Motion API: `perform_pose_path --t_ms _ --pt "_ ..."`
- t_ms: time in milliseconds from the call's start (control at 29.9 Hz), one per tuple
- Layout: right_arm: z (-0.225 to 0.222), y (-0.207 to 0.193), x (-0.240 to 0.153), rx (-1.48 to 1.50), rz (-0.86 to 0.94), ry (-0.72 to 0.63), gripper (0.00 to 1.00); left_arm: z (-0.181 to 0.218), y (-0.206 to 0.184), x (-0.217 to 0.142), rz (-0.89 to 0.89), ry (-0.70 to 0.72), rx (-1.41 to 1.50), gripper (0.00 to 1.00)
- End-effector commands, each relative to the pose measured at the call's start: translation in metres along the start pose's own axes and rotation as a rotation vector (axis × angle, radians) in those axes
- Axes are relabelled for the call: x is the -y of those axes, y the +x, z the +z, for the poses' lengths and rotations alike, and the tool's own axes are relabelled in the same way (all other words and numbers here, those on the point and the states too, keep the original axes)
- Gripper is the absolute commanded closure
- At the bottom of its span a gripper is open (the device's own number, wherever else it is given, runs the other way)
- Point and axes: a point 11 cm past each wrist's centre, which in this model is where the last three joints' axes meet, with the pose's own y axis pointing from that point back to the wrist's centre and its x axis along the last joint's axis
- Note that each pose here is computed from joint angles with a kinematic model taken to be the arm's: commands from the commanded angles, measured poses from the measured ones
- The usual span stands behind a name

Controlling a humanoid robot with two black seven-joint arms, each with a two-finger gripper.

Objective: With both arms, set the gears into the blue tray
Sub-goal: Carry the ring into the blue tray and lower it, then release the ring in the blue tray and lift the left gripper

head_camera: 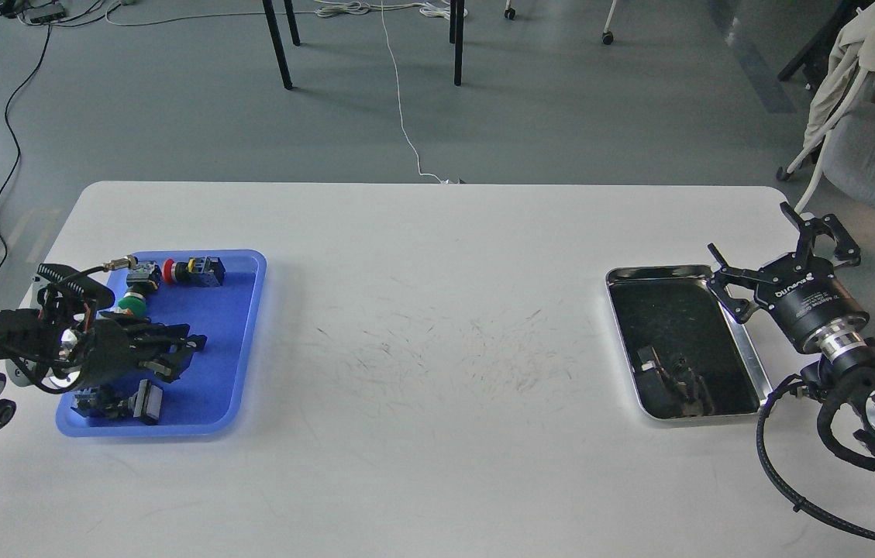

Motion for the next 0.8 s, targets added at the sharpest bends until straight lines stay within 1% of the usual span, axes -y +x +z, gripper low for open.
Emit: perform_pose_path --t_ms 0,67,100,267,401,568,669,769 --pt "0.0 0.0 0.0 -0.001 -0.002 -0.002 0.03 -0.002 0.011 -0.001 0.028 0.003 0.008 0.37" --pt "-0.001 -0.002 0.002 -0.003 -0.006 0.001 0.03 -0.002 0.018 -0.002 0.044 0.005 0.012 0.27" --pt "-0.001 -0.003 0.002 -0.006 -0.008 0.0 0.03 -0.003 0.021 -0.003 0.053 0.003 0.007 0.24" --pt "-0.002 -0.006 0.005 -0.009 -0.017 0.0 0.03 -0.004 0.068 -0.009 0.183 -0.021 -0.093 0.15" --pt "-0.007 -0.012 0.008 -0.027 -0.033 0.001 0.03 -0.003 0.108 -0.018 0.325 -0.072 -0.262 0.09" --pt "-0.015 -0.03 0.014 -0.092 -0.09 -0.018 0.03 0.002 0.137 -0.018 0.51 -0.17 -0.632 0.07" --pt "-0.04 -0.056 0.018 -0.146 -0.151 -0.014 0.03 0.007 0.159 -0.017 0.668 -0.271 -0.905 0.07" --pt "-0.068 -0.078 0.015 -0.226 -0.192 -0.012 0.03 0.018 0.183 -0.01 0.772 -0.386 -1.189 0.05"
